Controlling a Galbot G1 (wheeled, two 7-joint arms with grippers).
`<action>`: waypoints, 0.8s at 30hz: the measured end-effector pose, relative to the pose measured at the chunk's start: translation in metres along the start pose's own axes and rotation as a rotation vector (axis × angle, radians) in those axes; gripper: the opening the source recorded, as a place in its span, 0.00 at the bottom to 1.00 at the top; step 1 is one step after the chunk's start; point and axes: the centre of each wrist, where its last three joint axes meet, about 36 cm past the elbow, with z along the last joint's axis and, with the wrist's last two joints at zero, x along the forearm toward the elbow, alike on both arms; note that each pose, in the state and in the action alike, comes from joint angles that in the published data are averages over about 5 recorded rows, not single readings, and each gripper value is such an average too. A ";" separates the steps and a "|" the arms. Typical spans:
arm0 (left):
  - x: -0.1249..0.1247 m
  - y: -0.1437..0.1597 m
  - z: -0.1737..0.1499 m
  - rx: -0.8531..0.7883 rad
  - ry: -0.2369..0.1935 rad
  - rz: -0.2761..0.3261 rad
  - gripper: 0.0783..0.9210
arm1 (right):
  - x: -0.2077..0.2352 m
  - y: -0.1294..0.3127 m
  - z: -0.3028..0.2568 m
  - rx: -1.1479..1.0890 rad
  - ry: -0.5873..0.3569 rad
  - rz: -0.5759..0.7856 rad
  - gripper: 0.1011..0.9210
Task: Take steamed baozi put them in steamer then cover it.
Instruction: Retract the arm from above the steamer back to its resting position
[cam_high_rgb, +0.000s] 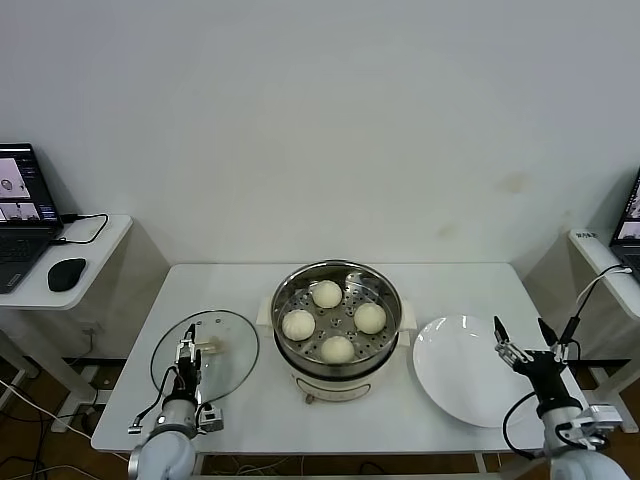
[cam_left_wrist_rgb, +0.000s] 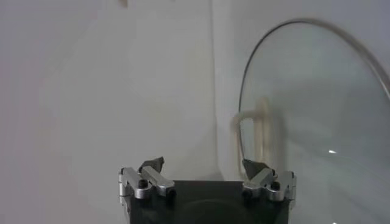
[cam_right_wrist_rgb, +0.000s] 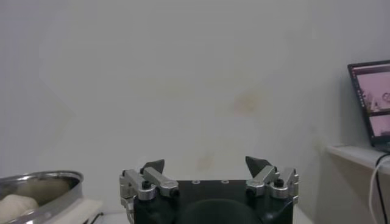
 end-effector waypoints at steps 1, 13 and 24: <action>-0.001 0.000 0.000 -0.001 0.002 0.002 0.88 | 0.000 0.000 0.001 0.000 0.000 0.001 0.88; -0.015 -0.001 -0.009 0.009 0.025 -0.012 0.88 | 0.008 0.000 0.006 0.009 0.005 0.004 0.88; -0.031 -0.001 -0.007 0.004 0.050 -0.011 0.88 | 0.014 0.002 0.007 0.016 0.007 0.001 0.88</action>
